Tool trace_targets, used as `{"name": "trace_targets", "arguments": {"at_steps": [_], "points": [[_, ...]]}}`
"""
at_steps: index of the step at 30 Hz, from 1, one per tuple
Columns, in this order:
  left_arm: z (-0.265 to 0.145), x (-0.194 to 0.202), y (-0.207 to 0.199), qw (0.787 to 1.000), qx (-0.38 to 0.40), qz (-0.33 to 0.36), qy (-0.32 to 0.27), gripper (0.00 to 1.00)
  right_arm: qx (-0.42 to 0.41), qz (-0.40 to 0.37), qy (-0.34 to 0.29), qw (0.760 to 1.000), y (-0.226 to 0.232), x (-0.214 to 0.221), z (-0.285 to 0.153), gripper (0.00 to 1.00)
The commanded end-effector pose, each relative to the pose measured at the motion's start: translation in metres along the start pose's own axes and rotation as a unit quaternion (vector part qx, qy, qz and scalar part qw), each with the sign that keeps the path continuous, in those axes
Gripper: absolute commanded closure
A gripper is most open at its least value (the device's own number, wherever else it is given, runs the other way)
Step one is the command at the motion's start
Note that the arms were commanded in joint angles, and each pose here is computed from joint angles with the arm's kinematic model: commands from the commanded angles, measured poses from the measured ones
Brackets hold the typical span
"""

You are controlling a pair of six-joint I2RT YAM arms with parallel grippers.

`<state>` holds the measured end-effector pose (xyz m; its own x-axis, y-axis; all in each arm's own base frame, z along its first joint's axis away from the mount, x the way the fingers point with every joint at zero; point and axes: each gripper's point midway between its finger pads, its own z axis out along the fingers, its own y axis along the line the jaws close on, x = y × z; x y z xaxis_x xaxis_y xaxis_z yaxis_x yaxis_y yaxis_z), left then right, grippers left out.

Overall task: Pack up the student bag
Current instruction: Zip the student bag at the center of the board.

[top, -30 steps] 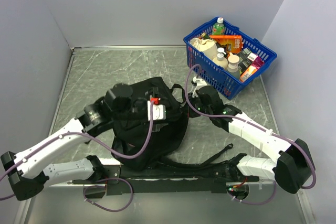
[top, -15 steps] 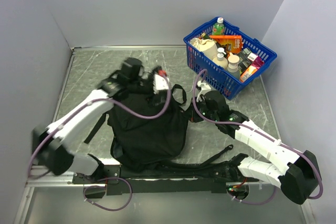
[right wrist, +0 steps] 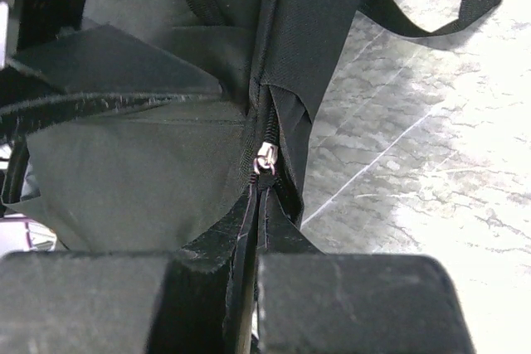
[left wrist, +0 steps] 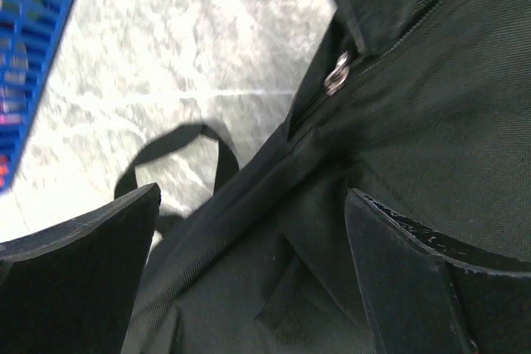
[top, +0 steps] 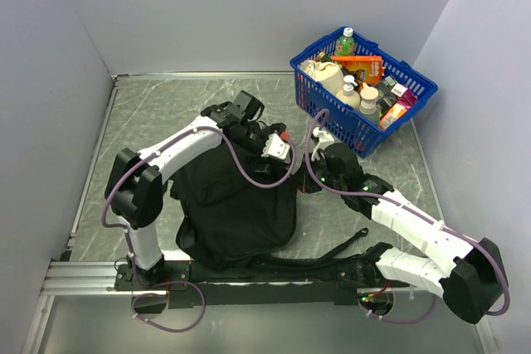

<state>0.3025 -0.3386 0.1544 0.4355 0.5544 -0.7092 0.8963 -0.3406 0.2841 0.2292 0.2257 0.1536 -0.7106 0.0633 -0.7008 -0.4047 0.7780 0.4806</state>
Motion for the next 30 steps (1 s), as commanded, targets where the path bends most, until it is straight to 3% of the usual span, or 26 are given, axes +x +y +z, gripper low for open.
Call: {"name": "trace_targets", "arguments": {"at_steps": [1,8,16,22,24,27,30], "points": [[0.008,-0.025,0.001,0.996,0.019,0.08,-0.041,0.01,-0.041,0.003,-0.041,0.998,0.017,-0.021,-0.007,1.0],[0.028,-0.031,-0.024,0.991,0.103,0.079,-0.034,0.3,-0.043,0.011,-0.044,0.998,0.015,-0.022,-0.007,1.0],[0.032,-0.015,-0.022,0.993,0.096,0.07,-0.007,0.93,-0.033,0.015,-0.042,0.998,0.01,-0.019,-0.007,1.0],[0.028,0.009,0.01,0.998,0.026,0.056,0.019,0.93,0.014,0.017,-0.041,0.999,-0.008,-0.023,-0.017,1.0],[0.024,0.017,0.042,0.998,-0.034,0.05,0.035,0.99,0.03,0.023,-0.041,0.998,-0.018,-0.025,-0.019,1.0],[-0.005,0.032,0.097,0.99,-0.131,0.008,0.052,0.99,0.051,0.034,-0.037,0.997,-0.031,-0.026,-0.022,1.0],[-0.027,0.058,0.127,0.981,-0.174,-0.03,0.078,0.99,0.066,0.045,-0.04,0.996,-0.039,-0.033,-0.022,1.0]]}}
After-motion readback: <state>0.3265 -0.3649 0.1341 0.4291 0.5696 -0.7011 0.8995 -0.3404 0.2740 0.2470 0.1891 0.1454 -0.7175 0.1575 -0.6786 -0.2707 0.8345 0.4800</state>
